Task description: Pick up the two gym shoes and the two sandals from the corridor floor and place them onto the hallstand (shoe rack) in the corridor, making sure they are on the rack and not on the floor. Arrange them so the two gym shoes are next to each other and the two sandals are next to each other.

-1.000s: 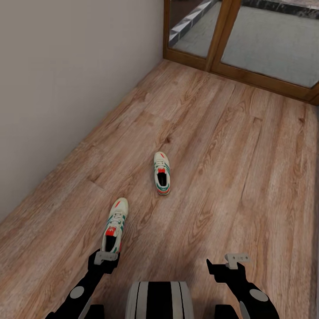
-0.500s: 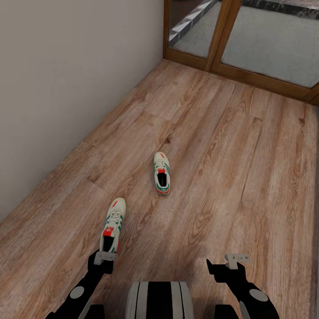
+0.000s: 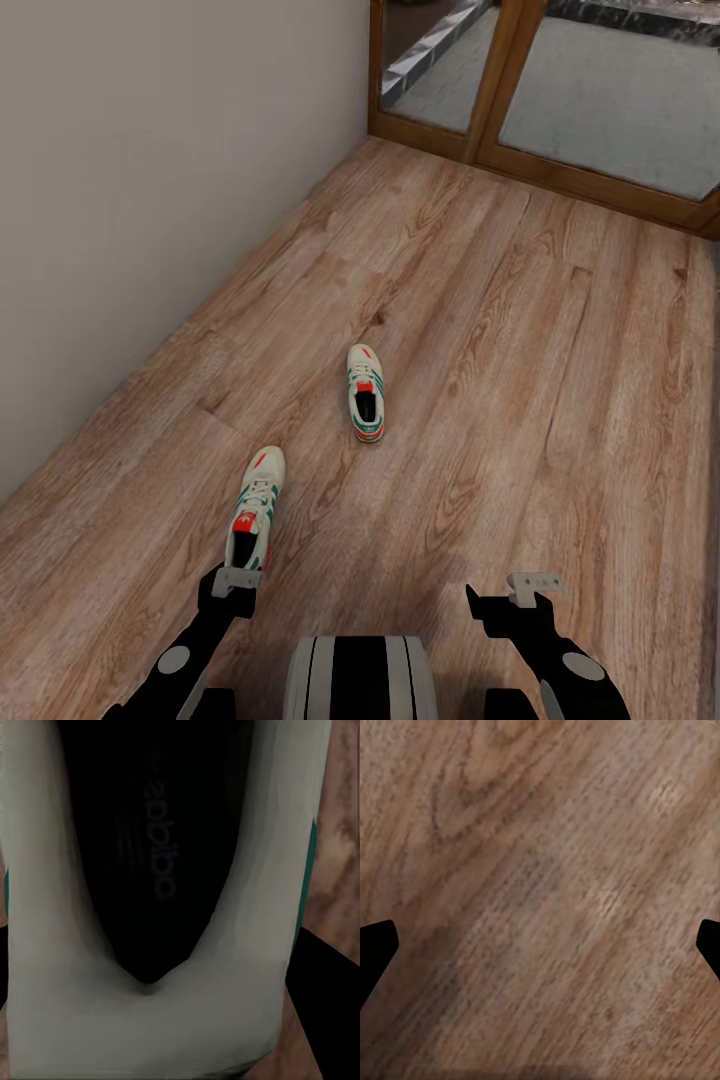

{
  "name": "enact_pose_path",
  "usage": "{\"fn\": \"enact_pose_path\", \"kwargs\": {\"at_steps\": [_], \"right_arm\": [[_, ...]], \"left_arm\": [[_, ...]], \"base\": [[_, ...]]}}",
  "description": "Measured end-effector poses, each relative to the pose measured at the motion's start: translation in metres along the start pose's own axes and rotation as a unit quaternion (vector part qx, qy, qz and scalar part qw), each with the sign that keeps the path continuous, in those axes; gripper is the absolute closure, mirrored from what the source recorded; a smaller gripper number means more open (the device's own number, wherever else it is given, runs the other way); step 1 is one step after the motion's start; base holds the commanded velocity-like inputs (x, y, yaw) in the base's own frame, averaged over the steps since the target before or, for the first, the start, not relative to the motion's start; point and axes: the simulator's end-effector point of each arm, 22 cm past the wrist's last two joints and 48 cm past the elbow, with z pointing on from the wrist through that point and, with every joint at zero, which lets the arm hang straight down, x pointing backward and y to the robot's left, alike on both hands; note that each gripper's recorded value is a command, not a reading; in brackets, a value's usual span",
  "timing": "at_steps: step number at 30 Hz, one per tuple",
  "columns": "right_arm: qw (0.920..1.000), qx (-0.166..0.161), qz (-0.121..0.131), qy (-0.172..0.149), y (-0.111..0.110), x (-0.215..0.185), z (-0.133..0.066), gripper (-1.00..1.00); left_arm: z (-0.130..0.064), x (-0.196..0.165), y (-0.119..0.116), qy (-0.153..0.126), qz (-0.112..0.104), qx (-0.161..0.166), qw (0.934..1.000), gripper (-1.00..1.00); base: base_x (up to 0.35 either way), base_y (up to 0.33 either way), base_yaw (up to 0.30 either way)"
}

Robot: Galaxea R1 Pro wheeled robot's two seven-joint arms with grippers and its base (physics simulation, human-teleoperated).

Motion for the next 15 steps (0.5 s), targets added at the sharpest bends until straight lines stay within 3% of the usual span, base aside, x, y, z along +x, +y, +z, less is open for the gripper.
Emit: {"fn": "enact_pose_path", "kwargs": {"at_steps": [1, 2, 3, 4, 6, 15], "right_arm": [[1.0, 0.0, 0.0, -0.002, 0.0, -0.002, -0.001, -1.0], [1.0, 0.0, -0.001, -0.004, 0.0, -0.003, -0.002, -1.0], [1.0, 0.0, -0.001, -0.006, 0.0, -0.005, -0.003, -1.0], [1.0, 0.0, -0.001, -0.008, 0.0, -0.007, -0.004, -1.0], [0.9999, 0.0, -0.002, -0.012, 0.0, -0.01, -0.006, -1.0], [0.9994, 0.0, -0.003, -0.033, 0.002, -0.027, -0.017, -1.0]], "left_arm": [[0.0, -0.003, 0.0, -0.003, 0.001, 0.0, 1.0, 1.0], [0.001, -0.032, 0.002, 0.006, -0.002, -0.002, 1.0, 1.0], [0.002, -0.104, 0.005, -0.062, 0.004, -0.005, 0.9981, 1.0], [-0.005, -0.152, 0.007, -0.11, 0.007, -0.008, 0.9939, 1.0], [-0.002, -0.13, 0.007, -0.083, 0.005, -0.007, 0.9965, 1.0], [-0.012, -0.146, 0.009, -0.086, 0.004, -0.01, 0.9962, 1.0]], "base": [[0.0, 0.0, 0.0], [0.0, 0.0, 0.0], [0.0, 0.0, 0.0], [0.0, 0.0, 0.0], [0.0, 0.0, 0.0], [0.0, 0.0, 0.0]]}}
